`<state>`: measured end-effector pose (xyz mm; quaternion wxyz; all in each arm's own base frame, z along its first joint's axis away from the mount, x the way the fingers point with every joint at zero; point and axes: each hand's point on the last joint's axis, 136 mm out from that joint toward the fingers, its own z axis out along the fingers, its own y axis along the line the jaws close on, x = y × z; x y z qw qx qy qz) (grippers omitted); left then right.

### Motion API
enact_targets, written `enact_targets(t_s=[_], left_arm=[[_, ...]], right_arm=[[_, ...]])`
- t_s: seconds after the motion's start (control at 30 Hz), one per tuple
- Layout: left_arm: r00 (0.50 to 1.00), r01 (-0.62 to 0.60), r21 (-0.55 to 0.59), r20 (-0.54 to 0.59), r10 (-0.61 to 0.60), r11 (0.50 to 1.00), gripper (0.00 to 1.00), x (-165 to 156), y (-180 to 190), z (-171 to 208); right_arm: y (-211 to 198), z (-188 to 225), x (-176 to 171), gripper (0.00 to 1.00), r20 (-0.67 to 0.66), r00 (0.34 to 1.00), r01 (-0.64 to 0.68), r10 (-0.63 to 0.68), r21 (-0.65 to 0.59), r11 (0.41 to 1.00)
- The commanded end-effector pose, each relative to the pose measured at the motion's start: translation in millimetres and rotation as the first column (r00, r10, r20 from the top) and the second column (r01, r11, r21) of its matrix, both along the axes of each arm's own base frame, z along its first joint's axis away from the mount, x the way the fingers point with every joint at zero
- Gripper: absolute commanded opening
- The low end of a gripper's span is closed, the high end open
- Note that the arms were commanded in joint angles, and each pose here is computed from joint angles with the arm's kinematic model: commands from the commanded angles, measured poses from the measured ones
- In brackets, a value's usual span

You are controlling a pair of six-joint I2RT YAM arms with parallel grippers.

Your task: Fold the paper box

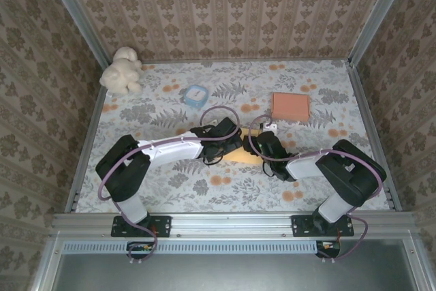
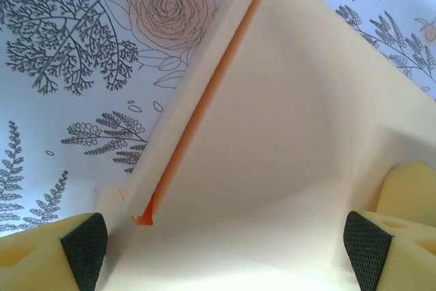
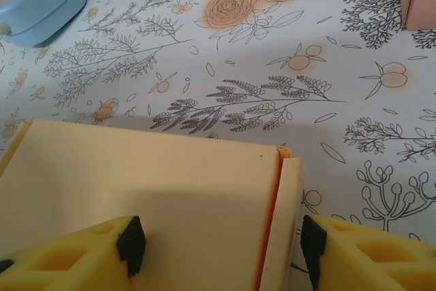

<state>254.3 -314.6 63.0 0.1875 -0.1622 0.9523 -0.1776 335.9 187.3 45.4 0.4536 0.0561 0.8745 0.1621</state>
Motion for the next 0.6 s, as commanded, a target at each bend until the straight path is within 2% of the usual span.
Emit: enact_targets(t_s=[0.0,0.17,0.23,0.43,0.57], left_arm=[[1.0,0.024,-0.053,0.011,-0.024,0.998,0.93,-2.8,-16.1,16.7],[0.999,-0.016,0.06,0.051,0.012,0.998,0.95,3.4,4.8,12.5],[0.999,-0.039,0.075,0.034,0.037,0.996,0.98,6.8,14.4,3.9],[0.996,-0.07,-0.02,-0.052,0.069,0.997,1.0,17.0,13.6,-18.9],[0.997,-0.061,-0.053,-0.045,0.059,0.997,1.0,20.2,3.1,-14.9]], right_arm=[[-10.9,-36.7,-17.3,0.65,-0.123,0.992,-0.01,0.001,-0.072,0.997],[-11.0,-37.8,-16.9,0.65,-0.124,0.992,-0.007,-0.002,-0.073,0.997],[-11.2,-38.5,-17.1,0.65,-0.125,0.992,-0.008,-0.002,-0.075,0.997],[-10.7,-40.8,-17.1,0.65,-0.13,0.992,-0.009,-0.001,-0.076,0.997],[-10.9,-42.0,-17.7,0.65,-0.133,0.991,-0.01,0.0,-0.077,0.997]])
